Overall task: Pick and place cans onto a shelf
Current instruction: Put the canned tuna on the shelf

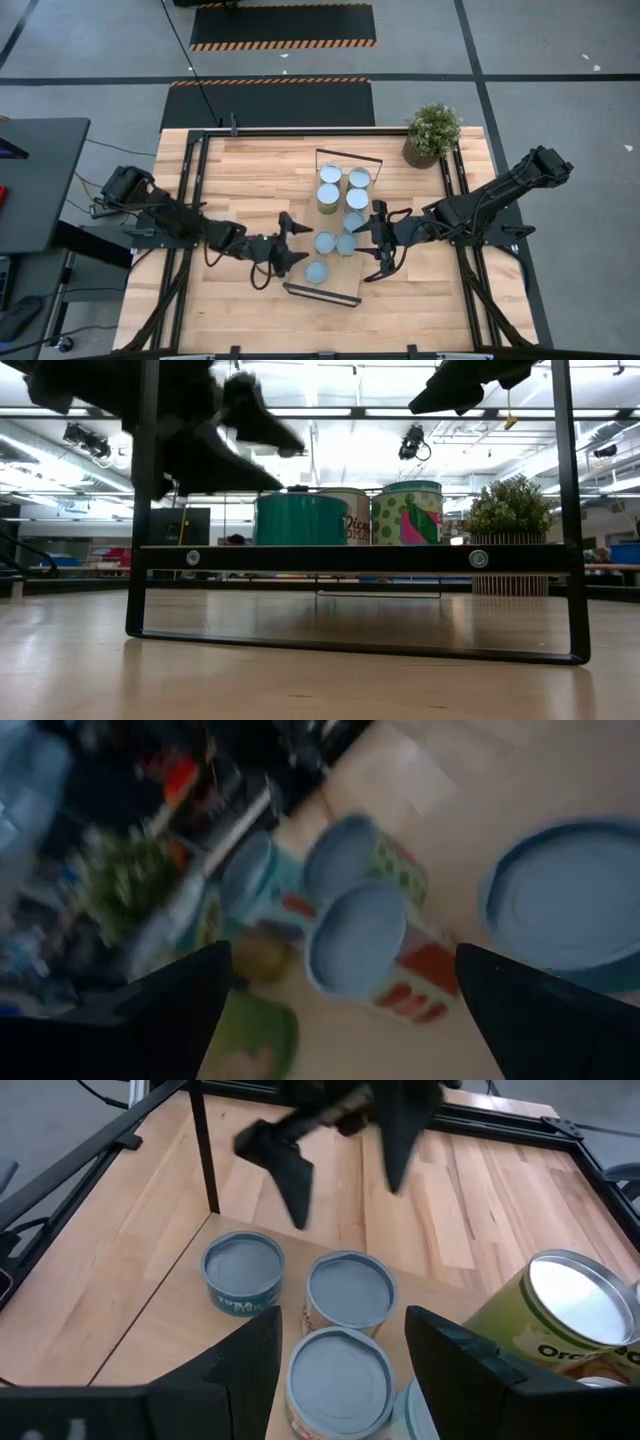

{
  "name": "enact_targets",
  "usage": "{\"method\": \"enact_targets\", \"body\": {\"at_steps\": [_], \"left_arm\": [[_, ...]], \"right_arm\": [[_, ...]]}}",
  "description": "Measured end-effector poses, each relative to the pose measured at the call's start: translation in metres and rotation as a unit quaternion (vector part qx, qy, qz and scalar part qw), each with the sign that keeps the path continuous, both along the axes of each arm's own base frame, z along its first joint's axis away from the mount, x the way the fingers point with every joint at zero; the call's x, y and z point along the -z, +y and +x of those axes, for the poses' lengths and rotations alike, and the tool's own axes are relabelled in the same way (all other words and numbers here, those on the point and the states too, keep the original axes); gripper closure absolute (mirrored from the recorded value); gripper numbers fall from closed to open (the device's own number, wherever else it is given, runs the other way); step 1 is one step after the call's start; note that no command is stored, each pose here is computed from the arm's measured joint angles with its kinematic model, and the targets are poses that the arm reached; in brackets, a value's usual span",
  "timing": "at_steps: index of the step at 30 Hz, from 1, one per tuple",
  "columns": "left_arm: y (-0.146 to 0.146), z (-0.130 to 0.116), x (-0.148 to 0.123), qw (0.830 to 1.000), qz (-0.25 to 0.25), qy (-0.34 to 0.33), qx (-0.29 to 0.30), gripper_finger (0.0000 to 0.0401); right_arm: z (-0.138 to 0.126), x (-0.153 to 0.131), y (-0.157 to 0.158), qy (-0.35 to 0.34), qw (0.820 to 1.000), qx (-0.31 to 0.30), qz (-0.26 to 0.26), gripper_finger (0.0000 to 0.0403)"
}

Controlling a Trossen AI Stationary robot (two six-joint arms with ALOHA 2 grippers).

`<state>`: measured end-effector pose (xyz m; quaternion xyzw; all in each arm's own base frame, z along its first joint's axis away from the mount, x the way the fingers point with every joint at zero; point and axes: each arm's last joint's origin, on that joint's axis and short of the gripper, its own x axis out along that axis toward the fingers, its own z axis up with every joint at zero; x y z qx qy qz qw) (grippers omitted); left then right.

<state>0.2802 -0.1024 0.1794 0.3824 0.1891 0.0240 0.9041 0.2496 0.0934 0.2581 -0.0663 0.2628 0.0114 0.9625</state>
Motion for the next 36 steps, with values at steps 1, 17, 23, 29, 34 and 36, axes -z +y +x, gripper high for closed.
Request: {"method": "enact_targets", "body": {"at_steps": [1, 17, 23, 29, 34, 36], "left_arm": [[-0.002, 0.000, -0.002, 1.000, 0.012, -0.007, 0.007, 0.0012], [0.007, 0.008, -0.024, 0.983, 0.164, -0.079, -0.029, 0.0012], [0.001, 0.007, -0.031, 0.973, 0.202, -0.107, 0.012, 0.0012], [0.003, 0.008, -0.031, 0.966, 0.237, -0.099, 0.026, 0.0012], [0.001, 0.008, -0.030, 0.956, 0.266, -0.100, 0.070, 0.0012], [0.001, 0.009, -0.030, 0.954, 0.267, -0.103, 0.087, 0.0012]], "right_arm": [[0.000, 0.000, 0.000, 0.000, 1.000, 0.001, -0.001, 0.0183], [0.004, -0.004, -0.003, -0.026, 1.000, 0.008, -0.011, 0.0183], [0.006, -0.005, -0.008, -0.027, 0.999, 0.021, -0.006, 0.0183], [0.008, -0.006, -0.012, -0.038, 0.999, 0.035, 0.010, 0.0183], [0.008, -0.007, -0.012, -0.043, 0.998, 0.046, 0.028, 0.0183], [0.009, -0.007, -0.012, -0.046, 0.997, 0.053, 0.041, 0.0183]]}}
